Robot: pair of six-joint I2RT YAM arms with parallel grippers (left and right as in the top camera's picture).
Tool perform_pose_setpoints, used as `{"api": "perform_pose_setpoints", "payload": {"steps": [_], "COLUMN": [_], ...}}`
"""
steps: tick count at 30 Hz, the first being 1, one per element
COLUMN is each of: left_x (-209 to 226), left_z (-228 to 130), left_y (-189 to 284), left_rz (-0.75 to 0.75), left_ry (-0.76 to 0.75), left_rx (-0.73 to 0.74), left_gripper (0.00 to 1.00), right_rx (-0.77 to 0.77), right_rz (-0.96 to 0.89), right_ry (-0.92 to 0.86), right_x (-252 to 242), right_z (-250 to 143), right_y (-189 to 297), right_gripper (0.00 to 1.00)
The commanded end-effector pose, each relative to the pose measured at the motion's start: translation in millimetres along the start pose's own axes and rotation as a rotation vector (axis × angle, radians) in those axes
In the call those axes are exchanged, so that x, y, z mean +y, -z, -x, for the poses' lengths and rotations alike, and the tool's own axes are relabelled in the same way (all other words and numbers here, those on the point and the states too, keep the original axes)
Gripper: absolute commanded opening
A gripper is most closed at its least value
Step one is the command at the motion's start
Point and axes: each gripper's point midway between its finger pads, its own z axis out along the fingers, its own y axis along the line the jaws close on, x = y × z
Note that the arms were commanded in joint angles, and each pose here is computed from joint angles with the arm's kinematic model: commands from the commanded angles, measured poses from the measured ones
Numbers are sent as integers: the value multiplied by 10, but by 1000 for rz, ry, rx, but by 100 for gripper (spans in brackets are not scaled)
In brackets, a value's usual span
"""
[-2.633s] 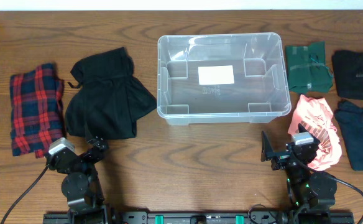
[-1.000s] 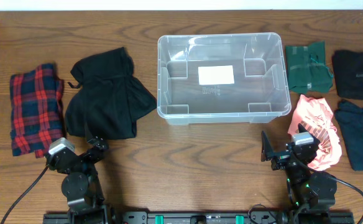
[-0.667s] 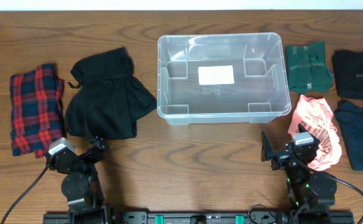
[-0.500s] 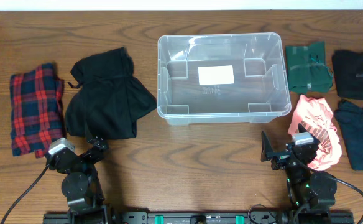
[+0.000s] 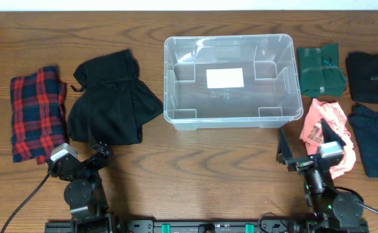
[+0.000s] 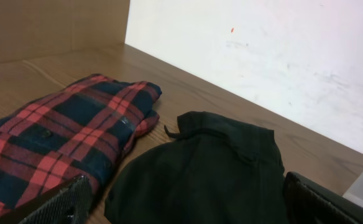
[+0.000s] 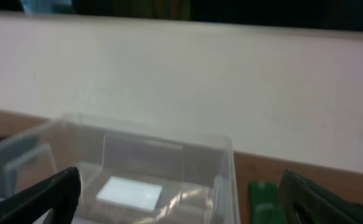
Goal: Pack container
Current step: 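Reach the right gripper to the taped green bundle and grasp it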
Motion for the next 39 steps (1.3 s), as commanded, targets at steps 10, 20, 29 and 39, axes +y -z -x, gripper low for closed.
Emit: {"api": "perform_pose_setpoints", "payload": {"steps": [10, 20, 29, 39], "left_x": [103, 103, 103, 103], "left_z": [-160, -160, -160, -160], "left_y": [-11, -11, -11, -11], "left_rz": [45, 45, 45, 45], "left_ry": [-9, -9, -9, -9], "left_rx": [44, 44, 44, 44], "left_gripper": [98, 98, 98, 98], "right_rx": [106, 464, 649, 734], "right_rz": [-194, -158, -170, -257], "right_ry": [120, 142, 9, -107], "right_x": [-390, -660, -1174, -1743], "right_z": [955, 1025, 1047, 698], "right_y": [-256, -725, -830, -817], "right_gripper": [99, 99, 99, 99]}}
